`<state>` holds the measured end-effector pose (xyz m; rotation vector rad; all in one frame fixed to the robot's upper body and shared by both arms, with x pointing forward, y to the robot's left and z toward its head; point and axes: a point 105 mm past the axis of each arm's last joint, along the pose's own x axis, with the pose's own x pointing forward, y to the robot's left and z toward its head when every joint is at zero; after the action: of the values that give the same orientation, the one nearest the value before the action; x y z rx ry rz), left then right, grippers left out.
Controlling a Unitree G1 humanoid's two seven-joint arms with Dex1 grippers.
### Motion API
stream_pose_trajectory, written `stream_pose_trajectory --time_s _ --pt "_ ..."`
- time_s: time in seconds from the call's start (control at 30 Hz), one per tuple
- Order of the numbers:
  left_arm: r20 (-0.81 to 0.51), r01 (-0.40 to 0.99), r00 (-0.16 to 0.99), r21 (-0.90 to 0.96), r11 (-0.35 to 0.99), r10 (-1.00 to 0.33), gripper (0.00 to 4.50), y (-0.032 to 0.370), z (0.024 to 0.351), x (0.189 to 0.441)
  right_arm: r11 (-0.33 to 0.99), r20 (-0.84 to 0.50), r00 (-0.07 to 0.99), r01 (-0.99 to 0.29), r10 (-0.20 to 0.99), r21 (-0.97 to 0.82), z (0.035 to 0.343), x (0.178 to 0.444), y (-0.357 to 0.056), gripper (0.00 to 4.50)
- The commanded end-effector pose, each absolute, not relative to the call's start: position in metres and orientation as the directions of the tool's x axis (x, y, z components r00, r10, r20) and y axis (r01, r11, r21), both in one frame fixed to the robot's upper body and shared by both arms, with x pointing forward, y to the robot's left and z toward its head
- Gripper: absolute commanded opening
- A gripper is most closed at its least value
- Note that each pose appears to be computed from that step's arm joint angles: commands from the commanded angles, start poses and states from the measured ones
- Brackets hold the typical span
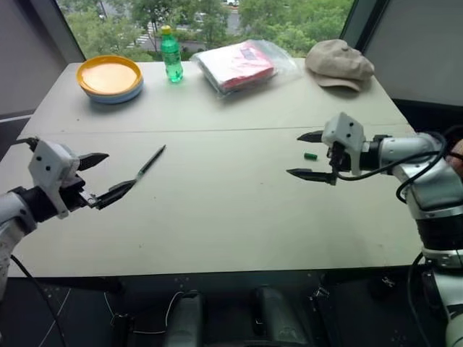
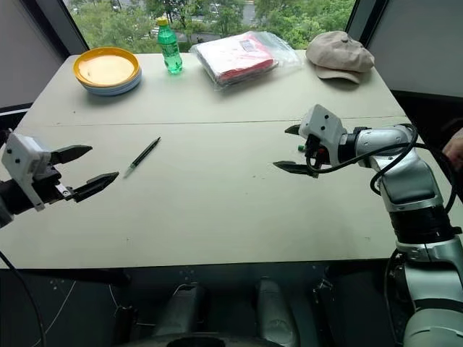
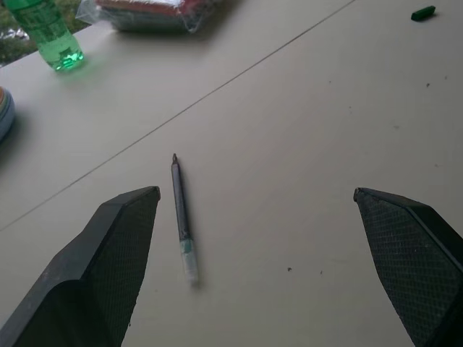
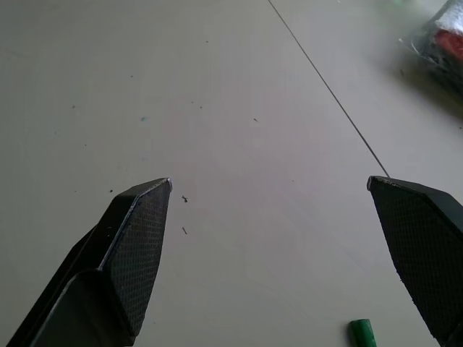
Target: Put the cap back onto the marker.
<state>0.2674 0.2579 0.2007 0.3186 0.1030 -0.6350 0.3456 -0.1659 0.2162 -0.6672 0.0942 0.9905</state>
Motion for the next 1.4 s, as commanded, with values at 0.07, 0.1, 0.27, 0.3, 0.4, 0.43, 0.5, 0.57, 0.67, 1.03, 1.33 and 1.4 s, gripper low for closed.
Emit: stream_pose_trajectory --time_s 0.07,0.1,0.27,0.3,0.4,0.43,0.5,0.57,0.67,1.03,1.33,1.4 --pt "-0.162 0.595 0.803 0.279 0.753 -0.574 4.50 0.257 0.214 0.264 0.368 -0.318 0.576 -0.770 0.753 -0.522 0.232 0.346 -0.163 4.47" --pt "-0.146 0.581 0.812 0.281 0.764 -0.565 4.50 0.259 0.218 0.266 0.366 -0.318 0.573 -0.771 0.755 -0.521 0.232 0.346 -0.162 4.47" --pt "-0.137 0.583 0.811 0.287 0.760 -0.569 4.50 0.257 0.221 0.267 0.360 -0.321 0.565 -0.777 0.760 -0.516 0.230 0.345 -0.158 4.47" --pt "-0.139 0.583 0.811 0.288 0.760 -0.569 4.50 0.257 0.220 0.267 0.360 -0.321 0.565 -0.777 0.760 -0.517 0.230 0.345 -0.158 4.47" --pt "-0.138 0.581 0.812 0.286 0.762 -0.567 4.50 0.257 0.219 0.267 0.357 -0.323 0.563 -0.778 0.760 -0.517 0.230 0.345 -0.158 4.47" --pt "-0.137 0.580 0.813 0.286 0.763 -0.566 4.50 0.257 0.219 0.267 0.355 -0.324 0.563 -0.779 0.760 -0.517 0.230 0.345 -0.157 4.47" --pt "-0.141 0.575 0.816 0.291 0.764 -0.561 4.50 0.258 0.218 0.268 0.354 -0.325 0.561 -0.779 0.761 -0.517 0.230 0.345 -0.157 4.47" --pt "-0.148 0.574 0.818 0.294 0.765 -0.557 4.50 0.258 0.216 0.269 0.351 -0.325 0.559 -0.780 0.763 -0.518 0.229 0.344 -0.156 4.47" --pt "-0.151 0.570 0.820 0.294 0.767 -0.552 4.50 0.259 0.214 0.270 0.345 -0.333 0.559 -0.780 0.759 -0.522 0.228 0.345 -0.156 4.47" --pt "-0.133 0.549 0.835 0.257 0.795 -0.534 4.50 0.261 0.208 0.276 0.352 -0.326 0.557 -0.783 0.764 -0.513 0.228 0.343 -0.155 4.47" --pt "-0.084 0.326 0.942 0.016 0.945 -0.324 4.50 0.299 0.160 0.328 0.340 -0.330 0.524 -0.811 0.785 -0.477 0.219 0.336 -0.143 4.47" --pt "-0.122 0.307 0.947 0.063 0.950 -0.298 4.50 0.301 0.148 0.341 0.333 -0.335 0.517 -0.815 0.787 -0.475 0.216 0.335 -0.141 4.47"
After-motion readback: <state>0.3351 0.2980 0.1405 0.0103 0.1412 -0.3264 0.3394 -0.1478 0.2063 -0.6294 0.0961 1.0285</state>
